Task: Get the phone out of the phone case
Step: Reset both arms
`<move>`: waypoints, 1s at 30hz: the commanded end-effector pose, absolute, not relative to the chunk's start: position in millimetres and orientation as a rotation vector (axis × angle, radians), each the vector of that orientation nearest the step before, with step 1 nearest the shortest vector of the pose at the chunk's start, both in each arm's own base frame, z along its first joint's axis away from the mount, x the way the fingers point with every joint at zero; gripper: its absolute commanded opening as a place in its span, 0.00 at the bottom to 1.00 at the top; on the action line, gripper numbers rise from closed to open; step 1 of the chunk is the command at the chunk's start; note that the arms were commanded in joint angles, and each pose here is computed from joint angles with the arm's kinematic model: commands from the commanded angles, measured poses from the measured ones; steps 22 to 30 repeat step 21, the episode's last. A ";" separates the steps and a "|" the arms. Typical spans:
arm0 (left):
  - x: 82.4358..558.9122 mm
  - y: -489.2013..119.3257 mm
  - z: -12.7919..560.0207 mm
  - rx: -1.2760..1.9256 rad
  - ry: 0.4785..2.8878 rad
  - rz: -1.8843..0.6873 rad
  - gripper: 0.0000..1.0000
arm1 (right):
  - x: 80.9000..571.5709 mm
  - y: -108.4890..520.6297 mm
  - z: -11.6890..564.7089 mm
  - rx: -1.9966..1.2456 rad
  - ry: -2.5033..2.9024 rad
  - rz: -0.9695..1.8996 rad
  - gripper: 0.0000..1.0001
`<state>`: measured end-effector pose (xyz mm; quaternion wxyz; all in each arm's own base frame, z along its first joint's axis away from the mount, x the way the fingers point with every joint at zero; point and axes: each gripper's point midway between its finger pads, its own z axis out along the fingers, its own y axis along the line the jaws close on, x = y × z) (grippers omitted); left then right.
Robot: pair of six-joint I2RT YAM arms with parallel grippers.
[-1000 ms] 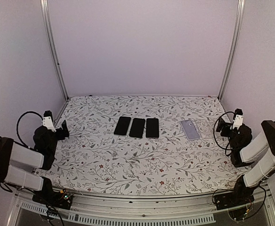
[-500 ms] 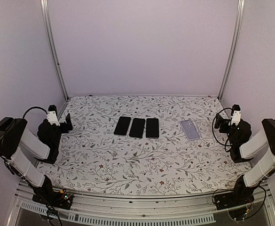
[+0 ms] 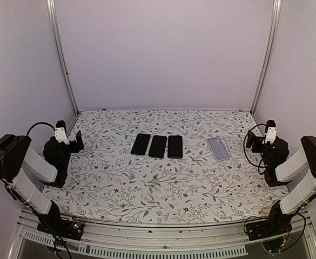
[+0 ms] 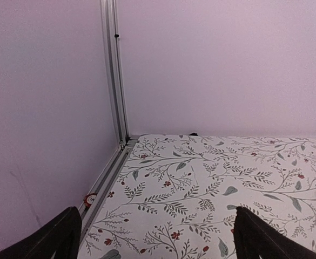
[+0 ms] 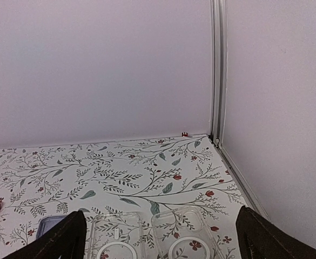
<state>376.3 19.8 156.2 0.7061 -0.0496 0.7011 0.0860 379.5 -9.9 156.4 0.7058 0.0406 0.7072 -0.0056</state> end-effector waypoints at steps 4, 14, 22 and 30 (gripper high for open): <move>377.3 22.9 154.5 -0.105 1.564 0.205 0.99 | 382.4 -7.8 155.6 0.076 1.575 -0.009 0.99; 377.3 22.7 154.6 -0.105 1.564 0.204 0.99 | 383.0 -6.7 155.9 0.072 1.576 -0.005 0.99; 377.3 22.7 154.7 -0.104 1.563 0.204 0.99 | 383.5 -5.8 156.2 0.068 1.575 0.000 0.99; 377.3 22.7 154.7 -0.104 1.563 0.204 0.99 | 383.5 -5.8 156.2 0.068 1.575 0.000 0.99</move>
